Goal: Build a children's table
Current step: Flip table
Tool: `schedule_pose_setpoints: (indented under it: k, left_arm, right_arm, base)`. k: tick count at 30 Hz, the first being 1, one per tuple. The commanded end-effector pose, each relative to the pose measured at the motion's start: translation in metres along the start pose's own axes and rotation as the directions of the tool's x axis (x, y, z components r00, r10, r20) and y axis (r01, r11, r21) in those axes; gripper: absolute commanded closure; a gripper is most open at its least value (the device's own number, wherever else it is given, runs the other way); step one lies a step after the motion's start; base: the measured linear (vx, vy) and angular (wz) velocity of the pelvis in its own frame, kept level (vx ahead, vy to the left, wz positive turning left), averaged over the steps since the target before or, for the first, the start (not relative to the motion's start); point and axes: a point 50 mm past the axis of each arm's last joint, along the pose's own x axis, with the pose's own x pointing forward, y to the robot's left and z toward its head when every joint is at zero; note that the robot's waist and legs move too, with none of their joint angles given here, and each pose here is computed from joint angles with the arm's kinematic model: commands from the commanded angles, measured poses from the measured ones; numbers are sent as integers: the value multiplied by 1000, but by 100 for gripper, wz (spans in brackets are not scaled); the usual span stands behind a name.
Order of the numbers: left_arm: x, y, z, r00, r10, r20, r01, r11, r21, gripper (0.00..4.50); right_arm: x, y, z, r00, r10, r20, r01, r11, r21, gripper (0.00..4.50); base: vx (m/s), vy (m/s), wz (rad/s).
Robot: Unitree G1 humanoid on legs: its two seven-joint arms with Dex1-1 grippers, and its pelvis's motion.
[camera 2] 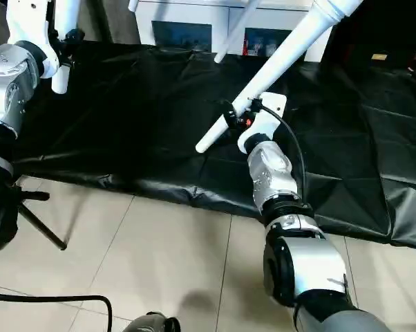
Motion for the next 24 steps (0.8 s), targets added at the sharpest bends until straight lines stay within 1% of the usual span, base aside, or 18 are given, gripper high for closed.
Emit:
schedule_pose_setpoints:
  k: [1,3,4,5,6,8,14,18,20,21,22,23,24]
  left_arm:
    - [-2,4,13,998,8,70,-3,997,-78,275]
    - [-2,4,12,998,10,69,-5,997,-76,275]
    - [-2,4,12,998,11,68,-6,997,-75,275]
    - [-2,4,12,998,11,67,-6,997,-74,275]
    - [-2,4,11,998,12,65,-7,997,-75,275]
    - [-2,4,10,998,12,65,-8,997,-75,276]
    - [-3,5,8,998,19,63,-14,997,-80,277]
    - [-4,5,5,998,21,60,-16,997,-81,278]
    - [-6,6,0,998,26,63,-21,996,-84,279]
    - [-6,6,0,998,26,63,-21,996,-84,280]
    - [-6,6,-2,997,30,67,-24,996,-87,280]
    - [-9,2,-9,997,24,75,-17,996,-86,282]
    - [-9,0,-11,997,19,79,-12,996,-86,282]
  right_arm:
    - [6,8,14,997,52,59,-51,998,-27,248]
    - [6,7,16,996,54,64,-51,998,-33,264]
    - [6,7,17,996,56,70,-53,998,-36,264]
    - [7,7,19,995,60,80,-56,998,-43,280]
    - [7,7,23,993,64,95,-60,997,-46,280]
    - [8,6,25,992,67,104,-62,997,-53,289]
    - [8,6,33,986,81,144,-71,995,-72,294]
    - [8,4,39,983,85,164,-67,991,-114,295]
    - [8,3,46,978,81,192,-51,987,-153,296]
    - [8,3,46,978,81,192,-51,987,-153,296]
    - [8,3,49,975,80,209,-45,985,-165,296]
    - [7,1,55,968,74,238,-23,978,-208,296]
    - [6,0,56,967,71,246,-16,975,-221,296]
  base:
    - [0,0,0]
    - [0,0,0]
    - [0,0,0]
    - [0,0,0]
    - [0,0,0]
    - [0,0,0]
    - [0,0,0]
    - [0,0,0]
    - [0,0,0]
    - [0,0,0]
    - [0,0,0]
    - [0,0,0]
    - [0,0,0]
